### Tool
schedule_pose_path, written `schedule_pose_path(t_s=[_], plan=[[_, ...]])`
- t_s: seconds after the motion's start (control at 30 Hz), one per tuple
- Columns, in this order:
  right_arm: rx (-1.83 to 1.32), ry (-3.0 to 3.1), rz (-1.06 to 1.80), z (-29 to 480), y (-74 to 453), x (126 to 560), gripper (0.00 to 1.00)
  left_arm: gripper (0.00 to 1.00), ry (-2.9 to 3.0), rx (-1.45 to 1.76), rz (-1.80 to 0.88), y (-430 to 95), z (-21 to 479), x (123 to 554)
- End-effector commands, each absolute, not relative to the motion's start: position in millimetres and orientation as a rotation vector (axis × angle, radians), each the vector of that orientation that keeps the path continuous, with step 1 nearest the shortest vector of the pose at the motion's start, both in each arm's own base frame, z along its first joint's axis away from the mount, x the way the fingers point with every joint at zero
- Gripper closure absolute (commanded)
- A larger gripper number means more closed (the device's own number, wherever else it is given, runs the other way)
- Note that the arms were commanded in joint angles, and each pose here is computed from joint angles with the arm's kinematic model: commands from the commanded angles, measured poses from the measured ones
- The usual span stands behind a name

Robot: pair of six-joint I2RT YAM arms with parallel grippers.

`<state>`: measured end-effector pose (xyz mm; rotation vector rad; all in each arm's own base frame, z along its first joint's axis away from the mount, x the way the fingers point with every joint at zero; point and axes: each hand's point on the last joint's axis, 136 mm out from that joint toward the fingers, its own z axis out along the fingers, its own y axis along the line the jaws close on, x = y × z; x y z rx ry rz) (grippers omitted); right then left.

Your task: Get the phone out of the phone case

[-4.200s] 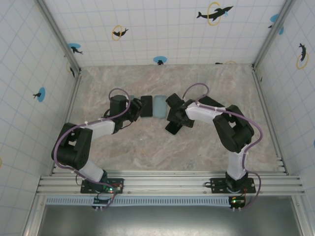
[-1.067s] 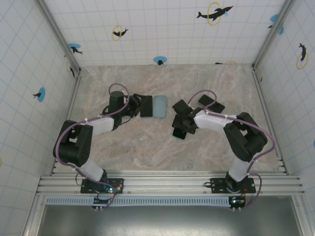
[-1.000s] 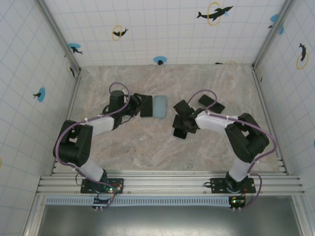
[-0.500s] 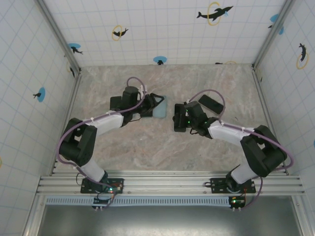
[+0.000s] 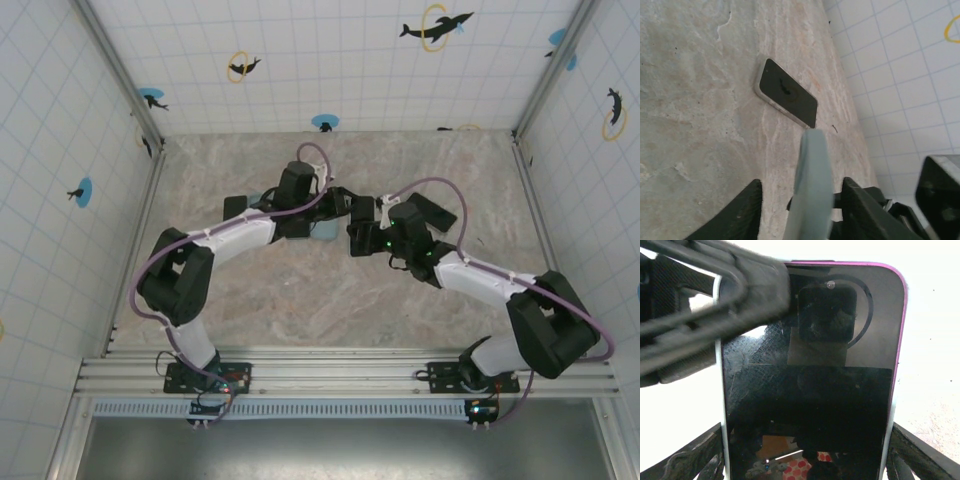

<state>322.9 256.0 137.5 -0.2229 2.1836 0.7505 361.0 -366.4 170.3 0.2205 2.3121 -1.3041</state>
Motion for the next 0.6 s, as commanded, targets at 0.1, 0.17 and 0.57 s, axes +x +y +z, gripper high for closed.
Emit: schedule_pose_path(t_s=[0.1,0.17,0.57], plan=[[-0.232,2.044,0.834,176.0,259.7,328.0,0.59,0.75,2.352,0.310,-1.262,-373.8,162.6,357.8],[-0.233,2.048,0.841,175.5,259.8,327.8,0.58,0.80,2.348,0.311,-1.271,-374.7,164.8,356.7],[-0.218,2.060,0.908,169.2,256.7,320.0,0.20,0.95,2.226,0.157,-1.432,-373.3,200.2,368.8]])
